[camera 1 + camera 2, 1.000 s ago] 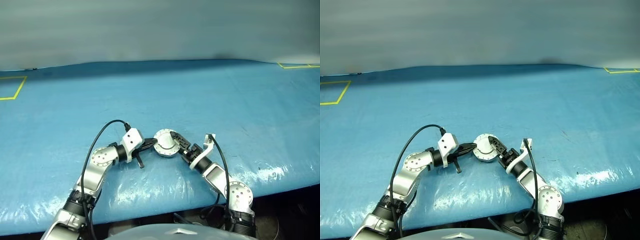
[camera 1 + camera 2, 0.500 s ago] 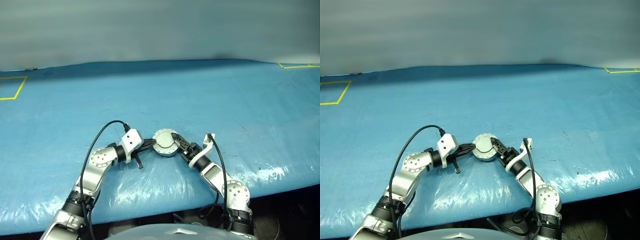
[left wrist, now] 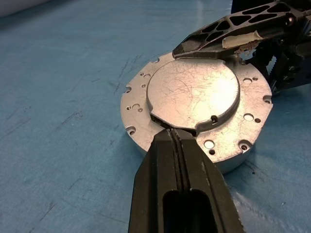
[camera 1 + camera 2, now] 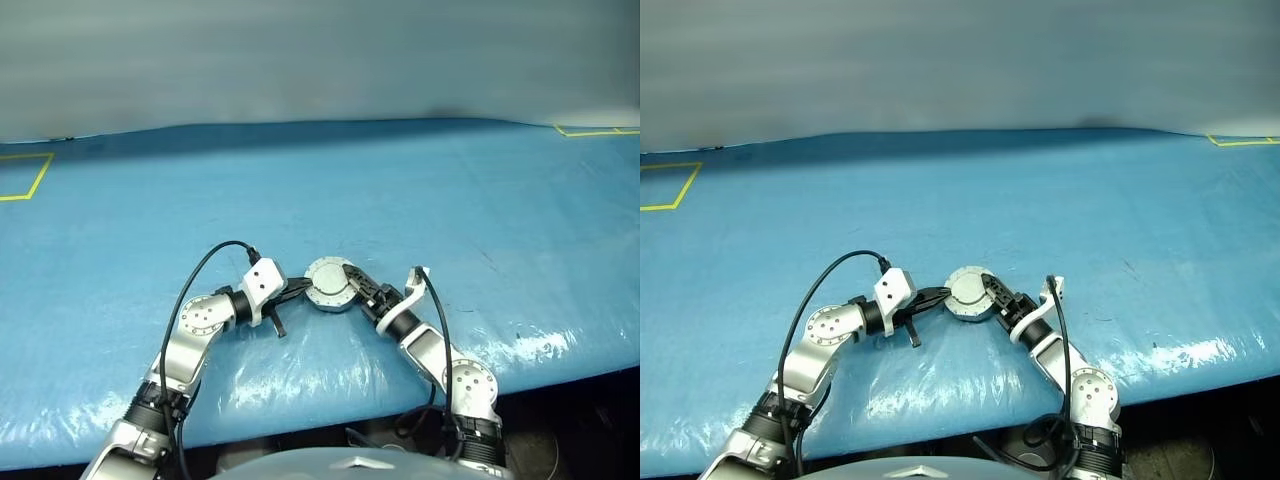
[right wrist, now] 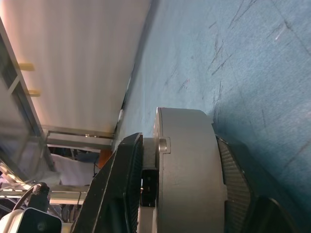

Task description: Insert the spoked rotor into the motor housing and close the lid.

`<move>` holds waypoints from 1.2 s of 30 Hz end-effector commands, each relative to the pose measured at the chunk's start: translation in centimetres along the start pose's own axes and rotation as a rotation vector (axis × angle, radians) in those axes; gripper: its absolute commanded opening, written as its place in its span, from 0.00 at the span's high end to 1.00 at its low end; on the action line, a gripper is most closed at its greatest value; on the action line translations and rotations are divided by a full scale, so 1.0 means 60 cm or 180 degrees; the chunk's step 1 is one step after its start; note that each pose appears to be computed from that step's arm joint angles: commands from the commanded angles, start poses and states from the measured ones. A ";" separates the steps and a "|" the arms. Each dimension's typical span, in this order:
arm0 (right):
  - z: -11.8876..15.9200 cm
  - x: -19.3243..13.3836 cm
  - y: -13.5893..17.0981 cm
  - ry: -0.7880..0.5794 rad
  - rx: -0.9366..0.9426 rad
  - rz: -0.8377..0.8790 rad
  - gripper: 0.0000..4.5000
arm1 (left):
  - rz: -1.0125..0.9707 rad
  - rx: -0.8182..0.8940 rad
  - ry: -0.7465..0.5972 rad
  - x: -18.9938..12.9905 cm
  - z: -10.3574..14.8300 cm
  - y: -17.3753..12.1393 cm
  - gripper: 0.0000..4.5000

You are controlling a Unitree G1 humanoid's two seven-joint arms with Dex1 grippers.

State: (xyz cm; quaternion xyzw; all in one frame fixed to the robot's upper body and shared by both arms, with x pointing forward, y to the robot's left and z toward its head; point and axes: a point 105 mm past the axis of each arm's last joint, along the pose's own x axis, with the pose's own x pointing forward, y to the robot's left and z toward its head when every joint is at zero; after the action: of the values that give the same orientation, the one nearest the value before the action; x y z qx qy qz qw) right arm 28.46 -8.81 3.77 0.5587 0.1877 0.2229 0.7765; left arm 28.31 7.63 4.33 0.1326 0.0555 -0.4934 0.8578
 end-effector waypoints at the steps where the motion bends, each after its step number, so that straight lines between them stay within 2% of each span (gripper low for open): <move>1: -0.014 0.022 0.029 0.0044 0.0068 0.0185 0.61 | -0.0155 -0.0148 -0.0068 0.004 0.000 -0.022 1.00; 8: -0.020 0.023 0.024 0.0101 0.0029 0.0135 0.62 | -0.0260 -0.0753 -0.0661 -0.029 0.060 -0.022 1.00; 15: -0.026 0.027 0.013 0.0162 -0.0065 -0.0031 0.62 | -0.0024 -0.0736 -0.0484 -0.042 0.044 -0.017 1.00; 20: -0.026 0.028 -0.003 0.0142 -0.0081 -0.0179 0.62 | 0.0088 -0.0872 -0.0690 -0.052 0.064 -0.004 1.00; 25: -0.021 0.029 0.001 0.0118 -0.0012 -0.0166 0.62 | 0.0238 -0.1161 -0.1030 -0.067 0.090 0.018 1.00; 29: -0.013 0.032 0.011 0.0013 0.0061 -0.0101 0.62 | 0.0321 -0.1251 -0.1081 -0.071 0.093 0.026 1.00; 32: -0.005 0.031 0.036 -0.0069 0.0144 0.0198 0.62 | 0.0338 -0.1297 -0.1102 -0.071 0.094 0.027 1.00; 36: -0.001 0.033 0.042 -0.0083 0.0047 0.0101 0.62 | 0.0417 -0.1336 -0.1092 -0.068 0.090 0.029 1.00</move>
State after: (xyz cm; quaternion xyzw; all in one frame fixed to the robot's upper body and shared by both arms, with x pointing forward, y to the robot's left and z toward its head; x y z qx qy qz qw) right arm 29.42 -7.51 4.79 0.5584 0.1907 0.2269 0.7748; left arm 27.52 10.50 9.32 -0.1288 0.0289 -0.4281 0.8940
